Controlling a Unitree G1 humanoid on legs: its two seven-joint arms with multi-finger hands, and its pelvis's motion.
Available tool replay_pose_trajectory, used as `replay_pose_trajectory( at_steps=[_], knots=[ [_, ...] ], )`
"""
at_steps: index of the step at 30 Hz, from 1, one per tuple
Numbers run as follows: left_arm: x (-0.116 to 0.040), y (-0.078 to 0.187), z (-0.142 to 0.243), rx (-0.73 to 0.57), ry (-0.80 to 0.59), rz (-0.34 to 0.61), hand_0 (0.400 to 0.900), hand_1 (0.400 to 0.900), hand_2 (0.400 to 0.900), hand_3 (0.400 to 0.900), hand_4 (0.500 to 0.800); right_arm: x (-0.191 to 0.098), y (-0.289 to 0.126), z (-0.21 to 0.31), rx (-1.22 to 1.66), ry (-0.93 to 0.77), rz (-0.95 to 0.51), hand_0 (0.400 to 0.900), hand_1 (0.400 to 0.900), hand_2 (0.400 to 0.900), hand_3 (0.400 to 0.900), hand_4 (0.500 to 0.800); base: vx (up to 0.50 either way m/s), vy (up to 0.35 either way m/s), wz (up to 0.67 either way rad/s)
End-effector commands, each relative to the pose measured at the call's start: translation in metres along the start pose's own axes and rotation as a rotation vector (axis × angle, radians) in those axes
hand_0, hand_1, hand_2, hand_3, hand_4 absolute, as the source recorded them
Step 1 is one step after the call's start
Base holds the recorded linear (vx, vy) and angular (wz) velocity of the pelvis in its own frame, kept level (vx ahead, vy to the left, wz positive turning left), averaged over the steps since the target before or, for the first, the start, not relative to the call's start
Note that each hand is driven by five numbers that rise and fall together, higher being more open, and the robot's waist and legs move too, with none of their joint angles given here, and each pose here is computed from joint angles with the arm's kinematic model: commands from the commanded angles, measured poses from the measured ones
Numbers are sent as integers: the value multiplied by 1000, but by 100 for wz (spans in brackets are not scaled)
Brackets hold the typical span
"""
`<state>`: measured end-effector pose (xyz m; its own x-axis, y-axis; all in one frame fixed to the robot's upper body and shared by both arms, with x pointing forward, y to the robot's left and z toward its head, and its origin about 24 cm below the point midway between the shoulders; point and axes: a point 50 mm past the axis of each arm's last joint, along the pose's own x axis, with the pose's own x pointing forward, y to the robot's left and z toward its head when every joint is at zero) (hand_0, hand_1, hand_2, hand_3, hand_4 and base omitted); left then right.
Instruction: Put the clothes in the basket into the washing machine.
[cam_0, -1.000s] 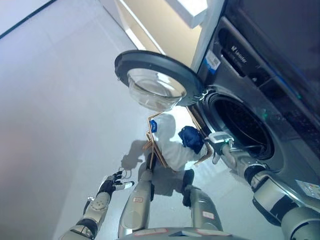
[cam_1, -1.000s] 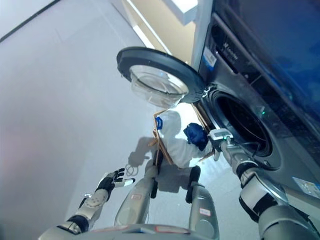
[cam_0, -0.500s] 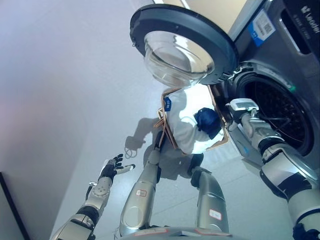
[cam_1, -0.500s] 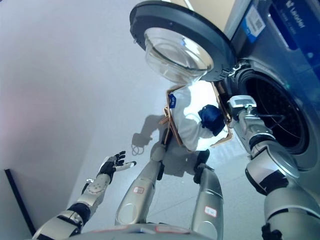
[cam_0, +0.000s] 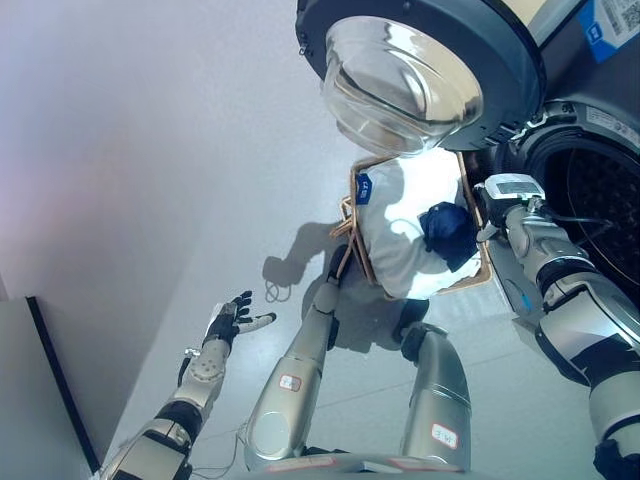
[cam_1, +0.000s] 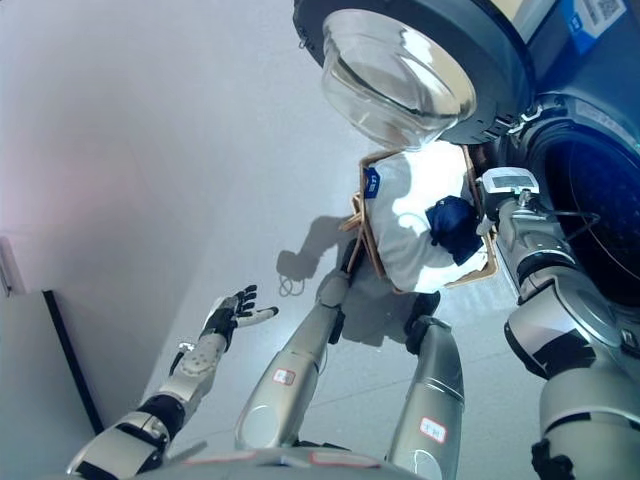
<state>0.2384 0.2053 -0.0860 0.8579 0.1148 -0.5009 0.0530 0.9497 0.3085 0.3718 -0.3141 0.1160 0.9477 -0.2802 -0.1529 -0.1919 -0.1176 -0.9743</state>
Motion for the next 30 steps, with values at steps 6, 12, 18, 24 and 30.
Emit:
replay_pose_trajectory(
  at_steps=[6,12,18,24,30],
  knots=[
    [-2,17,-2,-16,-13,69,900,900,900,900,800,3,-51,-19,14,43,-167,900,900,900,900,800,-18,8,10],
    [-1,14,2,-14,-26,61,900,900,900,900,800,3,-49,-17,31,43,-163,900,900,900,900,800,-6,5,9],
    [1,15,9,-23,-55,68,900,900,900,900,800,3,-46,-17,38,44,-161,900,900,900,900,800,-26,5,6],
    [2,10,17,-44,-90,57,900,900,900,900,800,1,-55,-32,40,101,-176,900,900,900,900,800,-15,18,3],
    [0,3,12,-53,-69,42,900,900,900,900,800,-5,-6,-35,61,121,-48,900,900,900,900,800,5,18,-2]
  ],
)
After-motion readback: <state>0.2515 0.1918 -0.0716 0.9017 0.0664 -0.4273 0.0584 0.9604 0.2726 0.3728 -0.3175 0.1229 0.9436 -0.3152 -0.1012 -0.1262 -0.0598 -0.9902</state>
